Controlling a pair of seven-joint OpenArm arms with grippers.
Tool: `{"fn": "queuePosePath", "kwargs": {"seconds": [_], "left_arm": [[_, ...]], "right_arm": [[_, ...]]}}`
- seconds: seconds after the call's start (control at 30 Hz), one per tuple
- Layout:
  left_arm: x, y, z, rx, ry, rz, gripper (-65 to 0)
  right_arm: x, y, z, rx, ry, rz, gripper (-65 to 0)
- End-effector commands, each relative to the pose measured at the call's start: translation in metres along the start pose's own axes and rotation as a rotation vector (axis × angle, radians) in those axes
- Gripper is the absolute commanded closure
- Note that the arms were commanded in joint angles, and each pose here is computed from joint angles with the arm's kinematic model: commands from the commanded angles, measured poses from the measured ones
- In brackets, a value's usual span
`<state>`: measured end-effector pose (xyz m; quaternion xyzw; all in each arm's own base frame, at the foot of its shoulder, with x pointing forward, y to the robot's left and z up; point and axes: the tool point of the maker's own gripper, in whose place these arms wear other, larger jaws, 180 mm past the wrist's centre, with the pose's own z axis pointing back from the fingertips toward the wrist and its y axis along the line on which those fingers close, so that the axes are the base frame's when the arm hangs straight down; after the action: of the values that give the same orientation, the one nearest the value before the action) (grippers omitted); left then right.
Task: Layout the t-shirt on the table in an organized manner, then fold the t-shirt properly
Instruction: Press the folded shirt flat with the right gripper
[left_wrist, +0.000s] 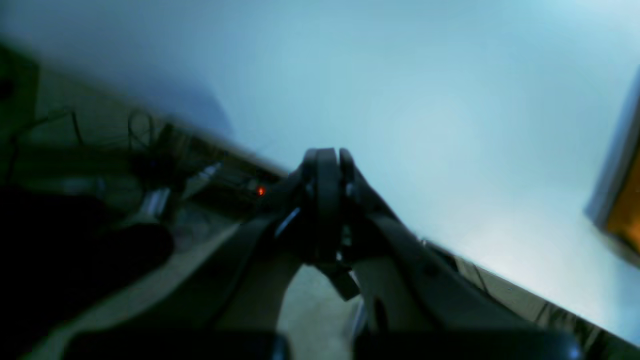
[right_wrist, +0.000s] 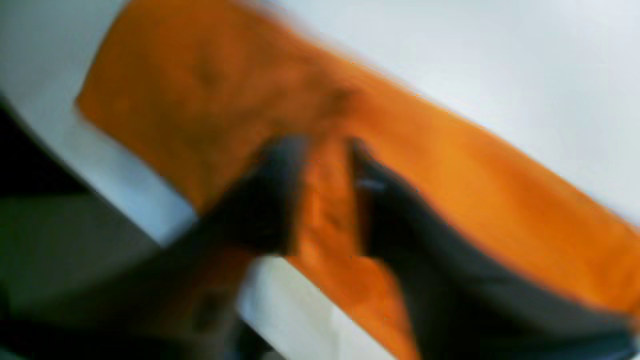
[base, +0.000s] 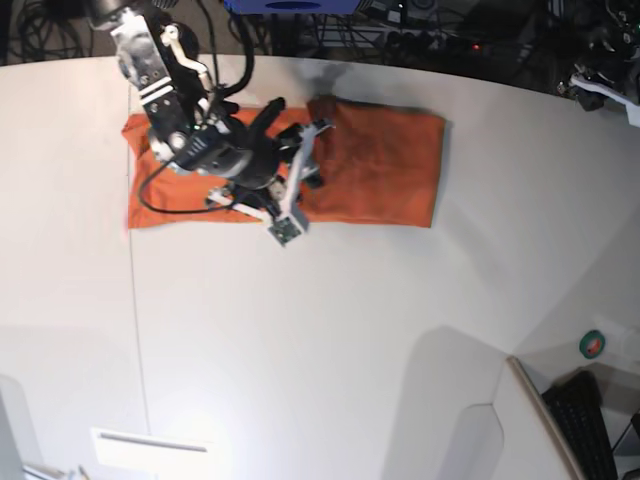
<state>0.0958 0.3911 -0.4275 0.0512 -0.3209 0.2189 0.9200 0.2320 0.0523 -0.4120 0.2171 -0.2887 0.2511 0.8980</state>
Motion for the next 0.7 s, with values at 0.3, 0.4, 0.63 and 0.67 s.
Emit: {"fn": "queuePosePath", "kwargs": {"seconds": [0.3,0.4,0.63,0.67], "left_arm": [[-0.002,0.035,0.022,0.054,-0.022,0.035,0.0],[-0.002,0.035,0.022,0.055,-0.02,0.034,0.0],[-0.003,0.033,0.021,0.05,-0.019,0.034,0.0],[-0.003,0.033,0.021,0.05,-0.019,0.034,0.0]], "right_arm": [[0.028,-0.01,-0.031,0.041,-0.07,-0.063,-39.9],[0.026,-0.016,-0.036,0.033,-0.061,-0.066,-37.5],[0.012,-0.028,-0.05,0.017,-0.049,-0.091,-36.9],[0.013,-0.028,-0.051,0.016,-0.056,-0.092,-36.9]]}}
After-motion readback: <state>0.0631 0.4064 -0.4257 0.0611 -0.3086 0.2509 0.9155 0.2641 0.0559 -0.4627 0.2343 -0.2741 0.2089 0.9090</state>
